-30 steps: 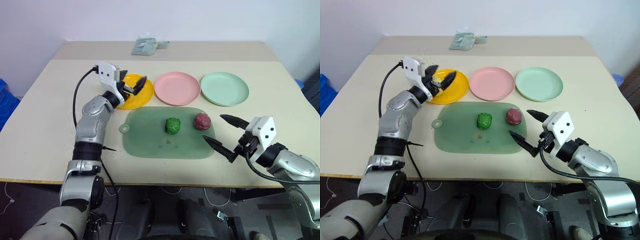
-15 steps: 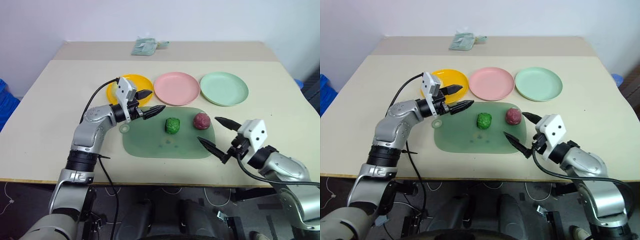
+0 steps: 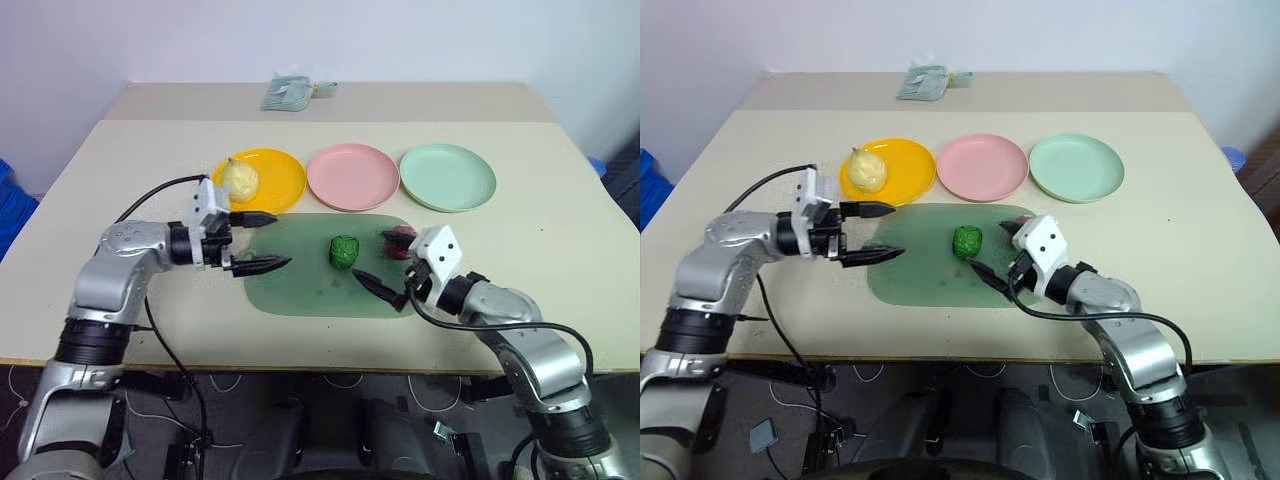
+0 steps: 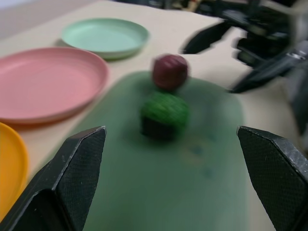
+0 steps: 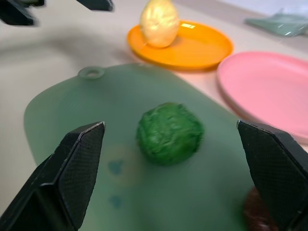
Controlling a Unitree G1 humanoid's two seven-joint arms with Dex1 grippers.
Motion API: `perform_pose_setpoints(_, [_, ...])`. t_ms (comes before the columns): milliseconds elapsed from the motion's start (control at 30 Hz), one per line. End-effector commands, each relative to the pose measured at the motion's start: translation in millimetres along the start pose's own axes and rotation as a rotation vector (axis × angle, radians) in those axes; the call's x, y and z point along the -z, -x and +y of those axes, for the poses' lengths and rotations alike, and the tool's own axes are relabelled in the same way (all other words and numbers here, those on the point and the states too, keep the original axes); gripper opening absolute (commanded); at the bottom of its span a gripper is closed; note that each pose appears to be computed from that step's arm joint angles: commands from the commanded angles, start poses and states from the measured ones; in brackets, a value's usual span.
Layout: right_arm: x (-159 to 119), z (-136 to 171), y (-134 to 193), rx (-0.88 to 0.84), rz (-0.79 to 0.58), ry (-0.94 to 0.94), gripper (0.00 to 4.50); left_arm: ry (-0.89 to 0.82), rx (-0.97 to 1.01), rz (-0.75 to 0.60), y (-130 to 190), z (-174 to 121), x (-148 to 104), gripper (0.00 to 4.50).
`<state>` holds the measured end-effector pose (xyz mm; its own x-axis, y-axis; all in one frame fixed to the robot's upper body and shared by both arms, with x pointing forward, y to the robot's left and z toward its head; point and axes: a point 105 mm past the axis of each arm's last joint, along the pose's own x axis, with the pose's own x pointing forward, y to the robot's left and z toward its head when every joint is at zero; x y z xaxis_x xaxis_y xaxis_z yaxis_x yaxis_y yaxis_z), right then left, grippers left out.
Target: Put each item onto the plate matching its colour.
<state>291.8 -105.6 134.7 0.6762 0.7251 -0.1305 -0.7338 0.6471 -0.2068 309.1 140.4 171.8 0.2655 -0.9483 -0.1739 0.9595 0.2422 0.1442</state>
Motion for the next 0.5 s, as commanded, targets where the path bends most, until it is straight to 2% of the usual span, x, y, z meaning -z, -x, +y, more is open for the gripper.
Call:
perform_pose_setpoints(33, [-4.0, 1.3, -8.3, -0.021, -0.012, 0.013, 4.5, -0.077, 0.03, -0.03, 7.7, -11.2, -11.8, 4.46])
perform_pose_setpoints(500, [10.8, -2.9, -48.3, -0.059, 0.006, -0.011, 4.5, -0.076, -0.029, -0.01, 23.2, -33.0, -0.8, 4.46])
